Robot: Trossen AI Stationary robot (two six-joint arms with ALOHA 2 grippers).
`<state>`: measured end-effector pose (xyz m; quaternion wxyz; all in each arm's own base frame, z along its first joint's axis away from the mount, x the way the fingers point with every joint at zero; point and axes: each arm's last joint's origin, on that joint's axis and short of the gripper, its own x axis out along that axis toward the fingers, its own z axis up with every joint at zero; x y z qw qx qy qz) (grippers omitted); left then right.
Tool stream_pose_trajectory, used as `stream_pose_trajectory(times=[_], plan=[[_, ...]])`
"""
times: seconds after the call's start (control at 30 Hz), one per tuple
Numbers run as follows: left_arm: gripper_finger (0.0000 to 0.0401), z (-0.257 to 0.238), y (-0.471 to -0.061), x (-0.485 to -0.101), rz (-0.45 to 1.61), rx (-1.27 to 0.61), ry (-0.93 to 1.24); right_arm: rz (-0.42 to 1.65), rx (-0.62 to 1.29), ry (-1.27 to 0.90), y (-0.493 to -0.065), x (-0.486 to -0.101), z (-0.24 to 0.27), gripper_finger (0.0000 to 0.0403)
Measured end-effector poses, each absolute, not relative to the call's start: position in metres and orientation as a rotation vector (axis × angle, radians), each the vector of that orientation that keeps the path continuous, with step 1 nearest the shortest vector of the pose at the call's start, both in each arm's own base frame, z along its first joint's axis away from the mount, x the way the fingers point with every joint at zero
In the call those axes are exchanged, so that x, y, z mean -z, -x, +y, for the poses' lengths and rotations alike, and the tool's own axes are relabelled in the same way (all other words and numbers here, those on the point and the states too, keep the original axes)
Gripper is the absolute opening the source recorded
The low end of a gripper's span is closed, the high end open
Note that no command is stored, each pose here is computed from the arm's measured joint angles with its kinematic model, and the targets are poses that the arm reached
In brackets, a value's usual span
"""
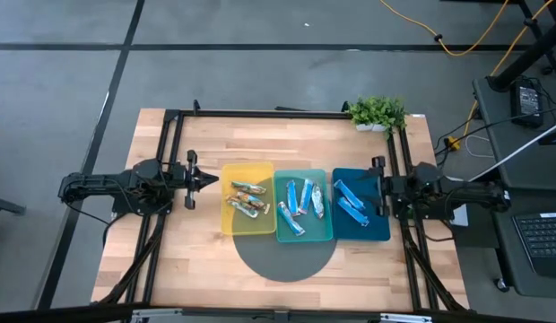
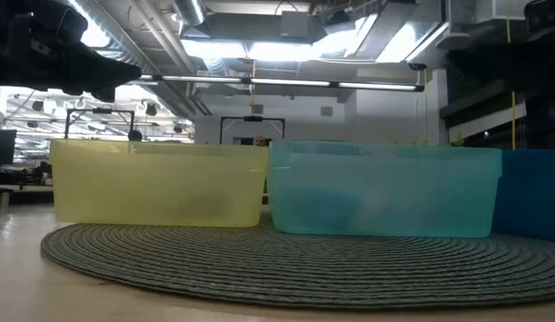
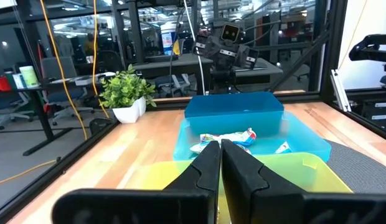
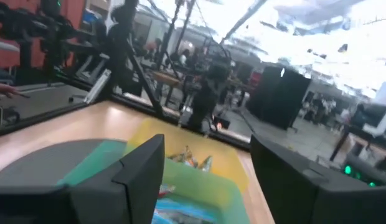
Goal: Pick and place Granola Bars by type
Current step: Return to Home Position
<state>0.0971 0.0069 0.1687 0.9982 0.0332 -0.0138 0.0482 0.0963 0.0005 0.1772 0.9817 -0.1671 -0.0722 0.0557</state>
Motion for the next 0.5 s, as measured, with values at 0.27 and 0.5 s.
stream_pose_trajectory(times=[0.27,0.5], plan=[[0.0008,0.0069,-0.0971,-0.1687,-0.028,-0.096,-0.067,-0.113,-0.101,0.381,-0.0968,-0.1741,0.0,0.0185],[0.0008,0.0069,-0.0971,-0.1687,-0.028,-0.096,-0.066,-0.067,-0.101,0.352,-0.0974,-0.1699,-0.0003,0.0153]])
